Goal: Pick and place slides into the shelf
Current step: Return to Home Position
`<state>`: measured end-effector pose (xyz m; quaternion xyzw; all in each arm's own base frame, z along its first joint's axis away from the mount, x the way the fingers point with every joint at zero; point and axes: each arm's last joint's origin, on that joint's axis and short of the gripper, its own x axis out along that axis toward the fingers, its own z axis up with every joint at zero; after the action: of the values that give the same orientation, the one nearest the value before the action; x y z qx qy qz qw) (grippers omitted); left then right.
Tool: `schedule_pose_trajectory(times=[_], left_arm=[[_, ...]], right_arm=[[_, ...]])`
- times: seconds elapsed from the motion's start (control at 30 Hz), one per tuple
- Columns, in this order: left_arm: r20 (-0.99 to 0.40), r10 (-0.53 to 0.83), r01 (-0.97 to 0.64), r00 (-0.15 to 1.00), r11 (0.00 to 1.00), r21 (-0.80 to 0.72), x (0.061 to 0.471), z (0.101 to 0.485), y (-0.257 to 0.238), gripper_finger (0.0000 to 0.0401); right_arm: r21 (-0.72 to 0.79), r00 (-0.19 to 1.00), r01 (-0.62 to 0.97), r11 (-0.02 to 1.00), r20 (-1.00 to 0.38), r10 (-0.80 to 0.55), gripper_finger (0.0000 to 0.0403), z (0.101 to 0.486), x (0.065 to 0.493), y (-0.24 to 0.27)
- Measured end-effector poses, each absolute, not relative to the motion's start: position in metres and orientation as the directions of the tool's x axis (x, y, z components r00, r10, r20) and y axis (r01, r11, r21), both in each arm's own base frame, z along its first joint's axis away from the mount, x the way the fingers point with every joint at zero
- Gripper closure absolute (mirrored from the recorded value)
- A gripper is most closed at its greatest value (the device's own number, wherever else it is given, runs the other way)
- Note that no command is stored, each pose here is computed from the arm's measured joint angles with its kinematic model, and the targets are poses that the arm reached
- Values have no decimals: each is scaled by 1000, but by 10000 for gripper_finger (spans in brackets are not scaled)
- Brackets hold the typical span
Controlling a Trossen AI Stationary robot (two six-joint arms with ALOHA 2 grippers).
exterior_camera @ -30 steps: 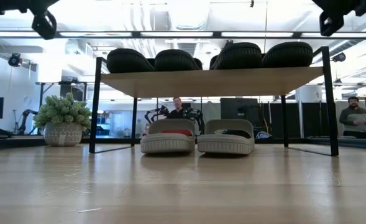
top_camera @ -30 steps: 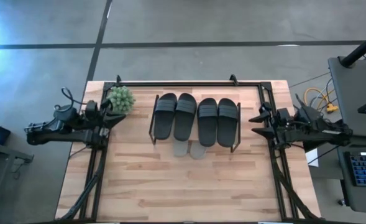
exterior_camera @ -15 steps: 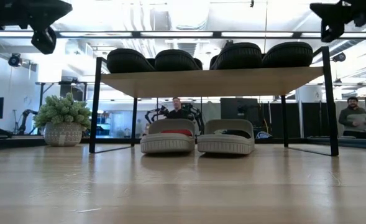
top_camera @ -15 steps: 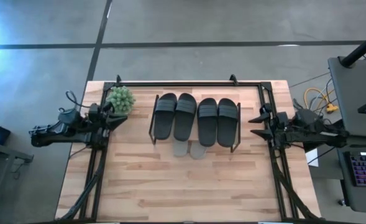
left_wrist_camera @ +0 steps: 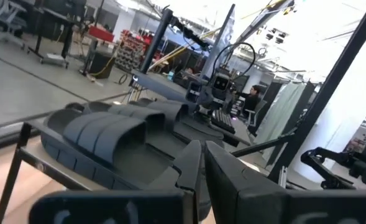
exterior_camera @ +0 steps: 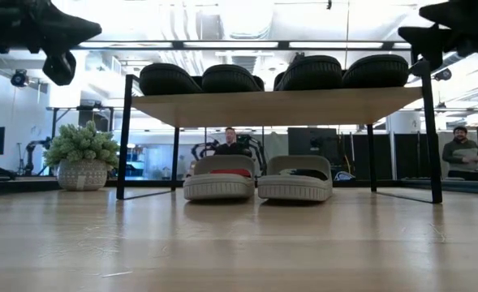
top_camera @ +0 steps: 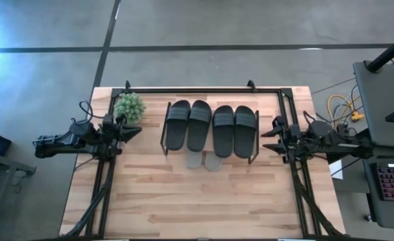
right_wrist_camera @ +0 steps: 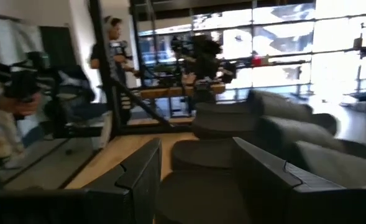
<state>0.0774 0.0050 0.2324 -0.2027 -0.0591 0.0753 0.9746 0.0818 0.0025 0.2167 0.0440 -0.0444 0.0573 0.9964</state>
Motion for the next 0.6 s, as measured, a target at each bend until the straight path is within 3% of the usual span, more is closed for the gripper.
schedule_pose_trajectory(times=[0.23, 0.6], left_arm=[[81, 175, -127, 981, 905, -406, 78, 231, 5, 395], [69, 184, -140, 981, 902, -409, 79, 227, 5, 395]], right_arm=[[120, 985, -157, 980, 89, 147, 220, 207, 86, 4], [128, 963, -204, 970, 202, 176, 220, 186, 95, 4]])
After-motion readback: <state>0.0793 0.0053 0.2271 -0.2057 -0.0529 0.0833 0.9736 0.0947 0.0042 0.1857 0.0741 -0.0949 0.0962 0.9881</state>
